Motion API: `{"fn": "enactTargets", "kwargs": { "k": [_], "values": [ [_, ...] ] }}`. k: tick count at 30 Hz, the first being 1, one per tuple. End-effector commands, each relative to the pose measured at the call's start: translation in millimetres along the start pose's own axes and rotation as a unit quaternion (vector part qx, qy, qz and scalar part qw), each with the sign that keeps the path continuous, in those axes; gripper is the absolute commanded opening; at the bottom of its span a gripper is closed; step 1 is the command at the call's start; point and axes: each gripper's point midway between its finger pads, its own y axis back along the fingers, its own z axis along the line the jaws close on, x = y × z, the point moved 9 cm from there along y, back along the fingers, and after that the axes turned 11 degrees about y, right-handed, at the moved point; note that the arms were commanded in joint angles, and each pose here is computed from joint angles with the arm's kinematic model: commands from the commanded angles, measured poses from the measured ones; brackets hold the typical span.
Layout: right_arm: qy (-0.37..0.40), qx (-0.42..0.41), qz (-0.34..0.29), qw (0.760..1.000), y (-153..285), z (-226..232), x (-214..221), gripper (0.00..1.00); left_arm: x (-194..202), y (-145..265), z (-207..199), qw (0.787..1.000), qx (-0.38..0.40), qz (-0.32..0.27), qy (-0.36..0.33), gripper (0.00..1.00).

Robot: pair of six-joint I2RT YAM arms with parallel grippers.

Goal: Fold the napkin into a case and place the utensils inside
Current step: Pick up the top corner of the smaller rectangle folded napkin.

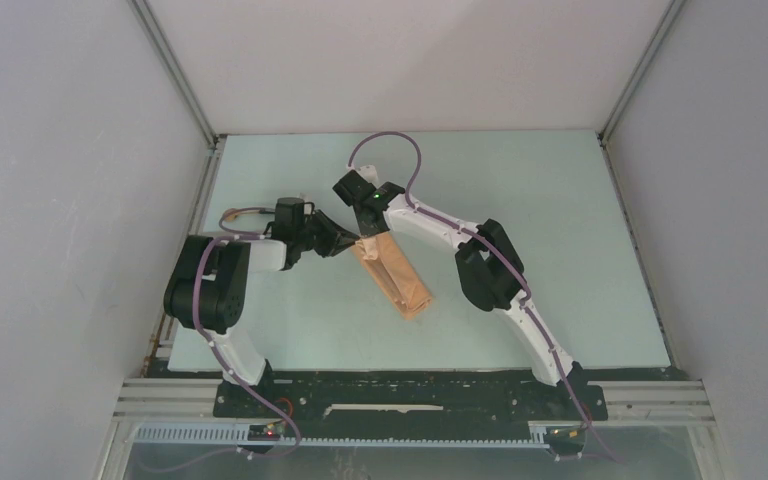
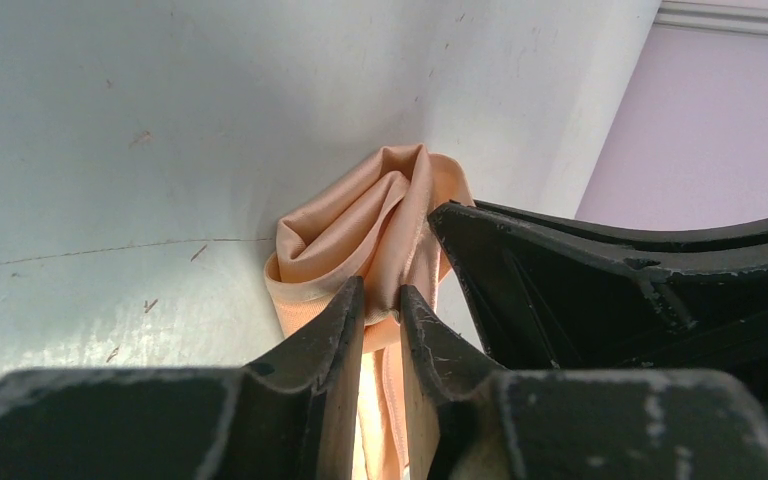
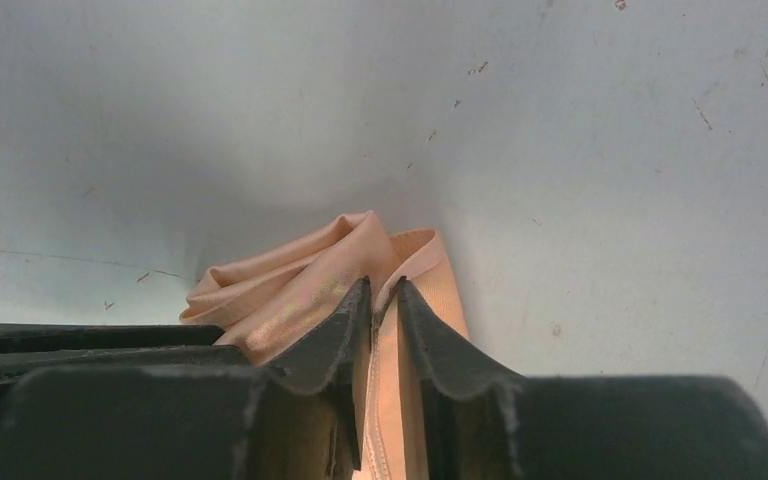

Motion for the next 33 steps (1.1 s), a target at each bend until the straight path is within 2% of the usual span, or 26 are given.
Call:
{"fn": "enactTargets", "kwargs": {
  "k": [1, 5, 6, 8, 9, 19, 25, 27, 29, 33],
  "values": [
    [-0.01, -0.008, -0.04, 0.999, 28.9, -3.3, -19.7, 0.21, -2.6, 3.5, -5.7, 1.0, 0.018, -0.008, -0.02, 0.24],
    [-0.009, -0.014, -0.042, 0.999, 32.7, -3.4, -21.1, 0.19, -2.7, 3.3, -5.9, 1.0, 0.018, -0.008, -0.02, 0.24],
    [-0.01, -0.02, -0.042, 0.999, 34.0, -3.1, -21.7, 0.16, -2.7, 3.3, -6.1, 1.0, 0.019, -0.007, -0.02, 0.24],
    [-0.011, -0.034, -0.045, 0.998, 38.4, -2.5, -23.6, 0.01, -2.9, 3.3, -6.5, 1.0, 0.019, -0.008, -0.021, 0.24],
    [-0.012, -0.043, -0.05, 0.998, 41.8, -2.2, -25.0, 0.0, -2.9, 3.3, -6.7, 1.0, 0.019, -0.007, -0.021, 0.24],
    [-0.047, -0.178, -0.068, 0.981, 51.3, -2.0, -24.7, 0.0, -3.0, 2.5, -6.1, 1.0, 0.022, -0.005, -0.017, 0.23],
    [-0.071, -0.232, -0.05, 0.969, 34.6, -4.2, -17.7, 0.0, -3.0, 4.3, -7.1, 1.0, 0.025, -0.007, -0.017, 0.23],
    [-0.075, -0.242, -0.048, 0.966, 28.9, -5.2, -14.7, 0.03, -2.6, 5.5, -7.7, 0.999, 0.026, -0.007, -0.018, 0.22],
    [-0.082, -0.259, -0.052, 0.961, 27.8, -6.4, -13.6, 0.11, -2.6, 6.9, -8.1, 0.999, 0.027, -0.008, -0.019, 0.23],
    [-0.098, -0.32, -0.069, 0.94, 27.3, -9.7, -5.3, 0.22, -2.8, 8.2, -8.3, 0.999, 0.026, -0.009, -0.018, 0.23]
  ]
}}
